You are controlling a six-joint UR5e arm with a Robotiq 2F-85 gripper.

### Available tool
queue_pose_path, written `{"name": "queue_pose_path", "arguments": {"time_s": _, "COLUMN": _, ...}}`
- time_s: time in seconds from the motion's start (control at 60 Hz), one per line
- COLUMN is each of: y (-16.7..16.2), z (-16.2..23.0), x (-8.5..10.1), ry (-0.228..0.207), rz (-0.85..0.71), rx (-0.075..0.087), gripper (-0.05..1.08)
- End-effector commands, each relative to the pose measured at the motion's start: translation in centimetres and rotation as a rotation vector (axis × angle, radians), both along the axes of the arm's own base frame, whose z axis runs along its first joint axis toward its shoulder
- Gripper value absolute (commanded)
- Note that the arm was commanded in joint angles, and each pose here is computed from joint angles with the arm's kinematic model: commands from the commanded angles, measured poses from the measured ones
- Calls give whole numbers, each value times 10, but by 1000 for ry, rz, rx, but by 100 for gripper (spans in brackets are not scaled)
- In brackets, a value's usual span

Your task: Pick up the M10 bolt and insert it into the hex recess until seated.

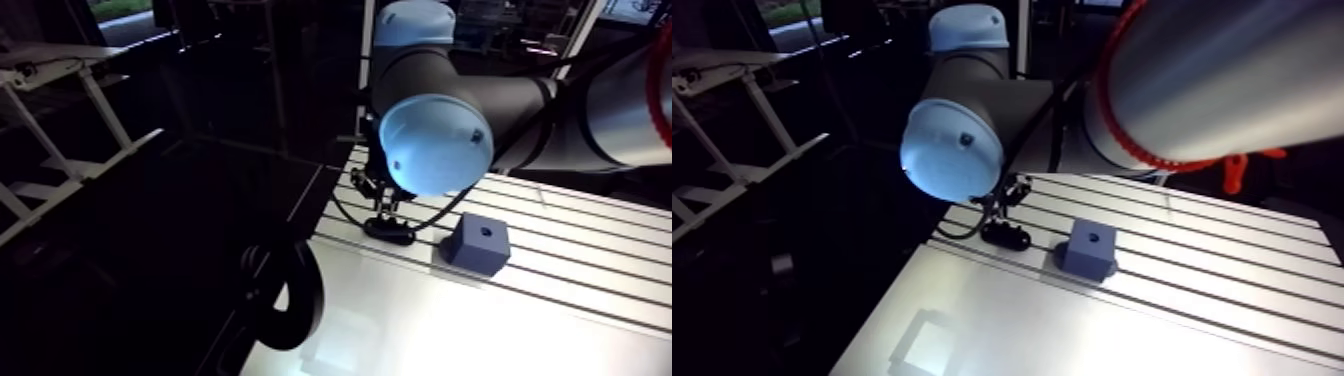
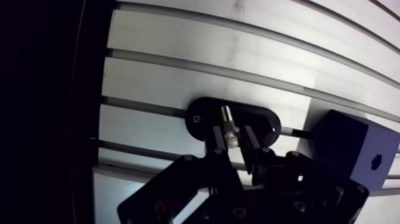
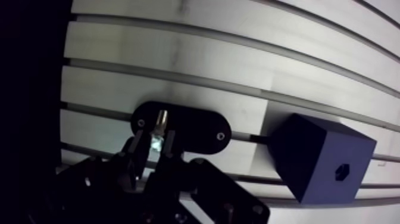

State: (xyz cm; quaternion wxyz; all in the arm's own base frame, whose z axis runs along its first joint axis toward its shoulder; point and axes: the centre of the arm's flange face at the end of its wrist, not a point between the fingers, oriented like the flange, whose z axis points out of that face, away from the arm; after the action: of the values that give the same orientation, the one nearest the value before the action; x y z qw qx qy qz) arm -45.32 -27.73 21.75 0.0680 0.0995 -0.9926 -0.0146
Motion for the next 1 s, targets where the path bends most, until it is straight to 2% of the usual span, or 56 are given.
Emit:
{"name": "queue_pose_path", "arguments": {"time_s": 0.017, "y": 0, "z": 24, "x": 0, "ry": 33, "rz": 1, "rx": -7, "gripper": 81}}
{"name": "queue_pose_path", "arguments": {"time_s": 0.083, "y": 0, "z": 33, "x": -1, "ry": 43, "rz": 1, "rx": -7, "gripper": 83}}
{"name": "queue_pose_path", "arguments": {"time_s": 0.133, "y": 0, "z": 45, "x": -2, "ry": 44, "rz": 1, "rx": -2, "gripper": 84}}
{"name": "queue_pose_path", "arguments": {"time_s": 0.283, "y": 3, "z": 77, "x": -11, "ry": 32, "rz": 5, "rx": 7, "gripper": 100}}
{"name": "queue_pose_path", "arguments": {"time_s": 0.333, "y": 6, "z": 85, "x": -15, "ry": 26, "rz": 3, "rx": 9, "gripper": 102}}
{"name": "queue_pose_path", "arguments": {"time_s": 0.367, "y": 14, "z": 100, "x": -24, "ry": -5, "rz": -10, "rx": 23, "gripper": 105}}
{"name": "queue_pose_path", "arguments": {"time_s": 0.4, "y": 14, "z": 100, "x": -24, "ry": -5, "rz": -10, "rx": 23, "gripper": 105}}
{"name": "queue_pose_path", "arguments": {"time_s": 0.433, "y": 28, "z": 113, "x": -36, "ry": -46, "rz": -38, "rx": 42, "gripper": 105}}
{"name": "queue_pose_path", "arguments": {"time_s": 0.5, "y": 44, "z": 128, "x": -48, "ry": -74, "rz": -68, "rx": 52, "gripper": 106}}
{"name": "queue_pose_path", "arguments": {"time_s": 0.55, "y": 57, "z": 141, "x": -59, "ry": -91, "rz": -76, "rx": 56, "gripper": 107}}
{"name": "queue_pose_path", "arguments": {"time_s": 0.683, "y": 67, "z": 157, "x": -68, "ry": -109, "rz": -28, "rx": 62, "gripper": 107}}
{"name": "queue_pose_path", "arguments": {"time_s": 0.75, "y": 89, "z": 167, "x": -78, "ry": -140, "rz": -27, "rx": 67, "gripper": 107}}
{"name": "queue_pose_path", "arguments": {"time_s": 0.767, "y": 89, "z": 167, "x": -78, "ry": -140, "rz": -27, "rx": 67, "gripper": 107}}
{"name": "queue_pose_path", "arguments": {"time_s": 0.8, "y": 104, "z": 170, "x": -81, "ry": -172, "rz": -35, "rx": 70, "gripper": 107}}
{"name": "queue_pose_path", "arguments": {"time_s": 0.867, "y": 110, "z": 172, "x": -81, "ry": -192, "rz": -22, "rx": 71, "gripper": 107}}
{"name": "queue_pose_path", "arguments": {"time_s": 1.0, "y": 111, "z": 181, "x": -78, "ry": -206, "rz": 3, "rx": 72, "gripper": 107}}
